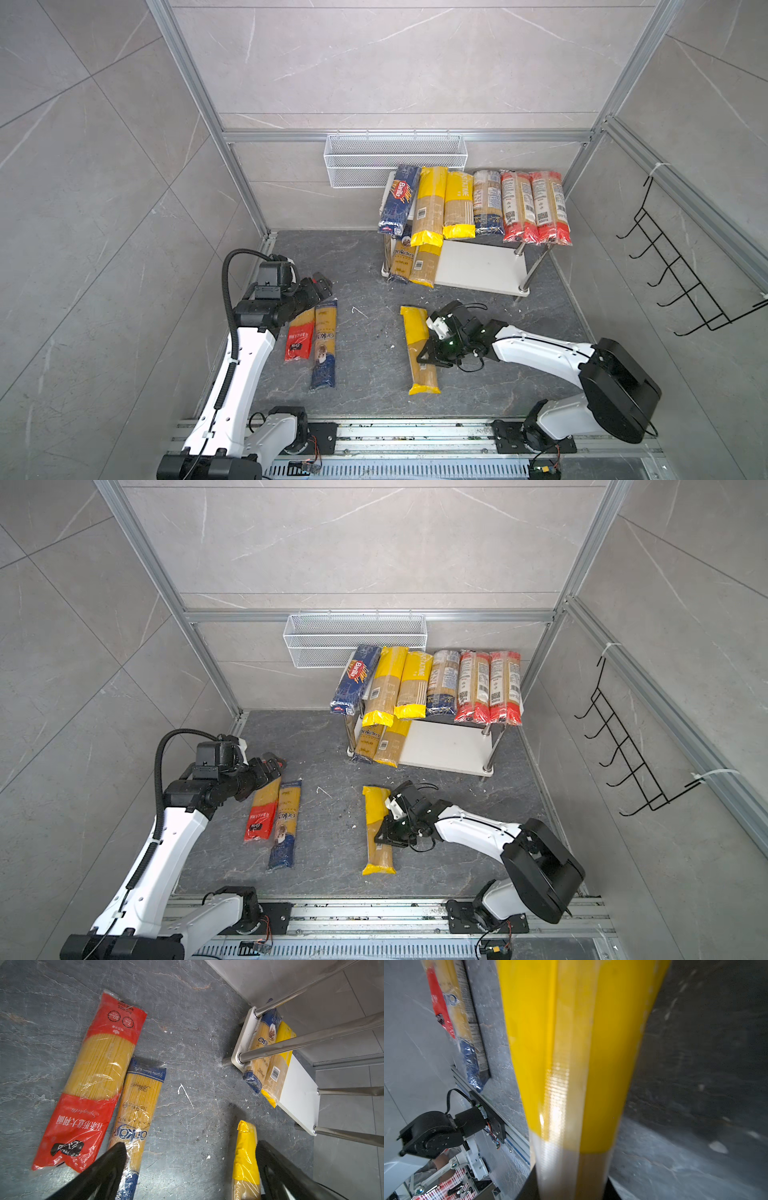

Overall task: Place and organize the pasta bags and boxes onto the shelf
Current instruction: 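Grasp the yellow pack with the right gripper and lift it upright, then place the yellow pack upright on the lower shelf beside the others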

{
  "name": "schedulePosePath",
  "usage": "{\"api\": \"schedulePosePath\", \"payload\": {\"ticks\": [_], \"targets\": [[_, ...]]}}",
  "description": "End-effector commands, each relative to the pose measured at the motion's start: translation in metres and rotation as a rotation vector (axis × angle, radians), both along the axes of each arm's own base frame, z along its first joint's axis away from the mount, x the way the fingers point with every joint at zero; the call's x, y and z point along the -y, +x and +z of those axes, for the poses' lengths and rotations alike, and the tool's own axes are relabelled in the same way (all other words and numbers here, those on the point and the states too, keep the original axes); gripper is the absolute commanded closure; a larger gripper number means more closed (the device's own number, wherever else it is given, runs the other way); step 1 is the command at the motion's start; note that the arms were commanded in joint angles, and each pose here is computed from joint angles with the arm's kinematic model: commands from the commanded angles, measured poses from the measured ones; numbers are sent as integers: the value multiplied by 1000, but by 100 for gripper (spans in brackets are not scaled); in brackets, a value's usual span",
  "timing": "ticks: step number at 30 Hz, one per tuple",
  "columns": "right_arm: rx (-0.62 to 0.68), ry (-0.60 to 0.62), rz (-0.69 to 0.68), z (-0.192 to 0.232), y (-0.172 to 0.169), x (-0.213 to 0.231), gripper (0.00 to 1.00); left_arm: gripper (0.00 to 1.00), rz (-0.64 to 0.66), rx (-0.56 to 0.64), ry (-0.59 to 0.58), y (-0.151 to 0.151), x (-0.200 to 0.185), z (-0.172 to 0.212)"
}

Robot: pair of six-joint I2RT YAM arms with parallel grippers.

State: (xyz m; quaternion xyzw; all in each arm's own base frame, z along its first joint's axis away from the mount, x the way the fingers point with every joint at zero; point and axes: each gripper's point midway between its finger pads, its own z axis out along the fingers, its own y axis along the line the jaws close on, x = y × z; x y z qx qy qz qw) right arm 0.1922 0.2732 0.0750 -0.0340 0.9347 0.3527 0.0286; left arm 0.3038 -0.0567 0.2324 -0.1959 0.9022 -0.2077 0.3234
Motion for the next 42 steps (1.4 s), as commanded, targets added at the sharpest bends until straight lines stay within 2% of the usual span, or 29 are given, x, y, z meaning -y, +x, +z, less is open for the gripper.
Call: {"api": "schedulePosePath", "payload": {"ticks": [1, 9, 20, 25, 34, 42], "targets": [[103, 101, 22, 36, 13, 0, 100, 0, -6, 56, -45, 17, 8, 16], [141, 118, -60, 50, 43, 39, 100, 0, -22, 56, -48, 46, 19, 22], [232, 204, -207, 82, 145, 97, 100, 0, -39, 75, -42, 85, 37, 37], [264, 203, -236, 84, 192, 117, 100, 0, -35, 79, -18, 98, 36, 43], [289, 218, -283, 73, 258, 129, 100, 0, -16, 86, 1, 114, 33, 51], [321, 191, -310, 69, 298, 132, 100, 0, -55, 95, 41, 129, 35, 64]]}}
